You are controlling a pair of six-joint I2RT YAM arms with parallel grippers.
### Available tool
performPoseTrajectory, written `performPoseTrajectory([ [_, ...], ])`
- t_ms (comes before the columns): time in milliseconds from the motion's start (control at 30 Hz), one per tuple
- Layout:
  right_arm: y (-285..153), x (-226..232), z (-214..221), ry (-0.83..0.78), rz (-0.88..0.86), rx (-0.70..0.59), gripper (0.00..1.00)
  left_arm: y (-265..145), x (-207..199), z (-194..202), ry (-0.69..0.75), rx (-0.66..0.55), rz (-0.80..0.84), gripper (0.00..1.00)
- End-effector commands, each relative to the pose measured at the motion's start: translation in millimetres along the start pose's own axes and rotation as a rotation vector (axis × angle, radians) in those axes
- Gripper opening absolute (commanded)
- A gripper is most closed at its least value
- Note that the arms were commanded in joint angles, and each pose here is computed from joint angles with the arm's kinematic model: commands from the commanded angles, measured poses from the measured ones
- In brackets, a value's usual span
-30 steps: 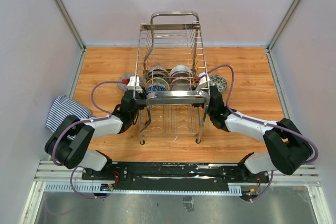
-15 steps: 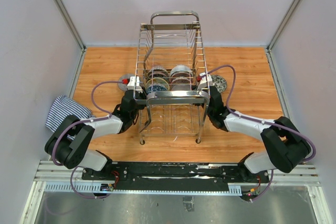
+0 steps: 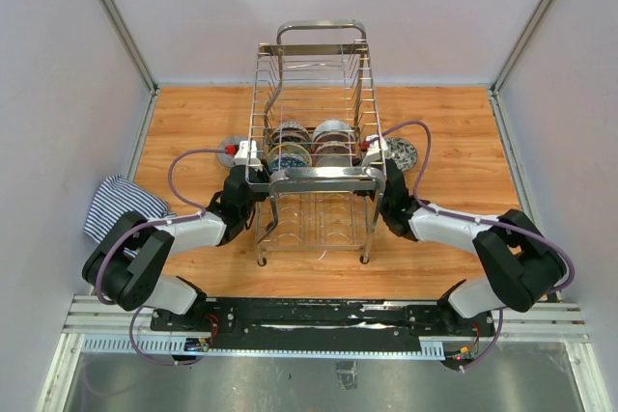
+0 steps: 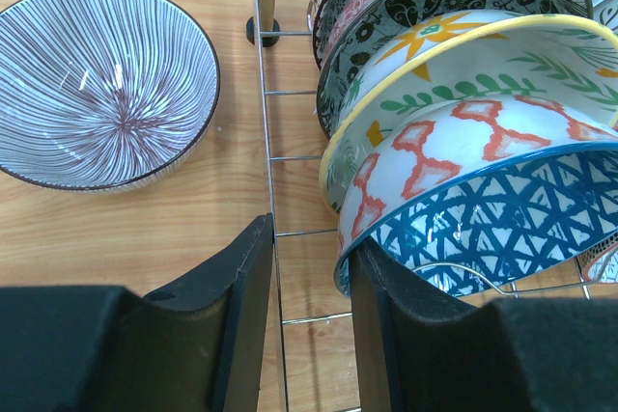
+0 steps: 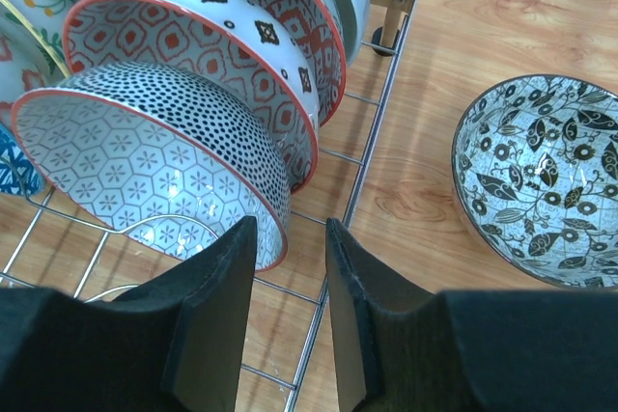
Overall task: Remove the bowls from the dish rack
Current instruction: Pick up the bowl from the dish rack.
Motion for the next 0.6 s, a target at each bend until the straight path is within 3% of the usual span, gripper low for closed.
performPoseTrajectory([
  [0,4.5,8.4,-1.7,0.012,-0.016,-0.013,0.35,3.8,-10.9,-14.3,-0.035,-0.04,0.035,0.0],
  [567,16.7,13.4,-3.3,0.012,-0.021,-0.01,0.32,4.7,-10.7,-12.7,-0.028,-0.036,0.033,0.01],
])
Point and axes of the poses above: each gripper's point midway between its finger pads, its own y axis out along the fingers, its own x axis along the line the jaws close on, z = x × y, the point moved 6 cm from there along -y, back along the fingers, and after that the axes turned 14 degrees about y, right-handed, at the moved point
